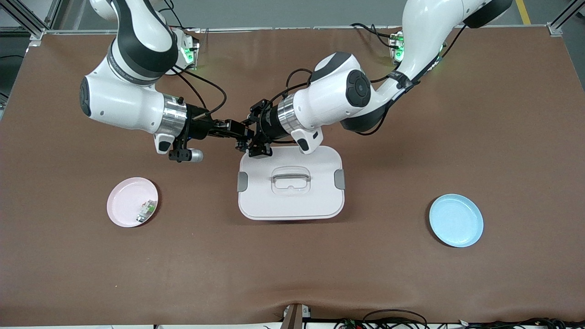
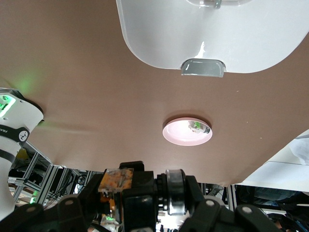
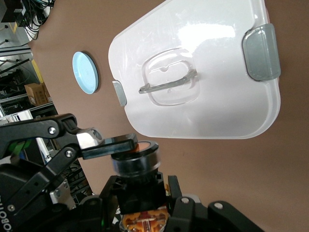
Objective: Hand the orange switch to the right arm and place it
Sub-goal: 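Close the right gripper on the switch held by the left gripper, then open the left gripper and pull back while the right gripper withdraws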
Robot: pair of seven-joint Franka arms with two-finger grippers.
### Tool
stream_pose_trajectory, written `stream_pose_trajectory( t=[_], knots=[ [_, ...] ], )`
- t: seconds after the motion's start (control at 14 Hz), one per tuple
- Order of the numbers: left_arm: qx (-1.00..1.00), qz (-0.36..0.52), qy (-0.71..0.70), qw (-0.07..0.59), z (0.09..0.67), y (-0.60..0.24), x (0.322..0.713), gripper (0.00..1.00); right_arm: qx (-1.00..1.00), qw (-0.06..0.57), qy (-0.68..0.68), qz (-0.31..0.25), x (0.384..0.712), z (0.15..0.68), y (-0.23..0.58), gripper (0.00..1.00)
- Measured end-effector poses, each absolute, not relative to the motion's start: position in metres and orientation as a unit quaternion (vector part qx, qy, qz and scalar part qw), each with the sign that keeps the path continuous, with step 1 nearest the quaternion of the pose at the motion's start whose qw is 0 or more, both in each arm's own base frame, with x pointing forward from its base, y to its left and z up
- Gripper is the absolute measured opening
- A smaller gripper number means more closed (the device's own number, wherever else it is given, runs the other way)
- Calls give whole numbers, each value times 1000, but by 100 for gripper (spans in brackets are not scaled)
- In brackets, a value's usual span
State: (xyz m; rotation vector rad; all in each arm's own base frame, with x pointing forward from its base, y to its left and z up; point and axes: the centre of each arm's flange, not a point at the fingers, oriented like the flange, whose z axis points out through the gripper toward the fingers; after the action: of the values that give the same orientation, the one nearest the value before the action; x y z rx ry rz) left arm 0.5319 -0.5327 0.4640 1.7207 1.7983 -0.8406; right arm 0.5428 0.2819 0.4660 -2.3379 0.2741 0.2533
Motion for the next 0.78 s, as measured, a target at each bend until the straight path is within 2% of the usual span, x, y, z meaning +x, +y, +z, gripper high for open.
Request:
stream_pose_trajectory(
  t=[0.14,0.21,0.36,0.43,0.64,0.78],
  knots=[
    [633,-309,662,255,465,-533,532,73,-914,378,107,98,543,467,282,45],
    [632,-309,662,258,467,-532,534,77,-914,378,110,99,544,468,282,45],
    [628,-305,663,270,478,-524,542,96,-913,378,114,102,545,468,279,45],
    [624,-301,665,278,486,-517,548,100,-913,378,112,108,545,469,277,45],
    [621,-282,666,303,513,-489,566,100,-919,361,93,128,549,471,254,45],
    [633,-266,660,304,525,-465,578,100,-936,323,46,129,554,471,221,41]
  ],
)
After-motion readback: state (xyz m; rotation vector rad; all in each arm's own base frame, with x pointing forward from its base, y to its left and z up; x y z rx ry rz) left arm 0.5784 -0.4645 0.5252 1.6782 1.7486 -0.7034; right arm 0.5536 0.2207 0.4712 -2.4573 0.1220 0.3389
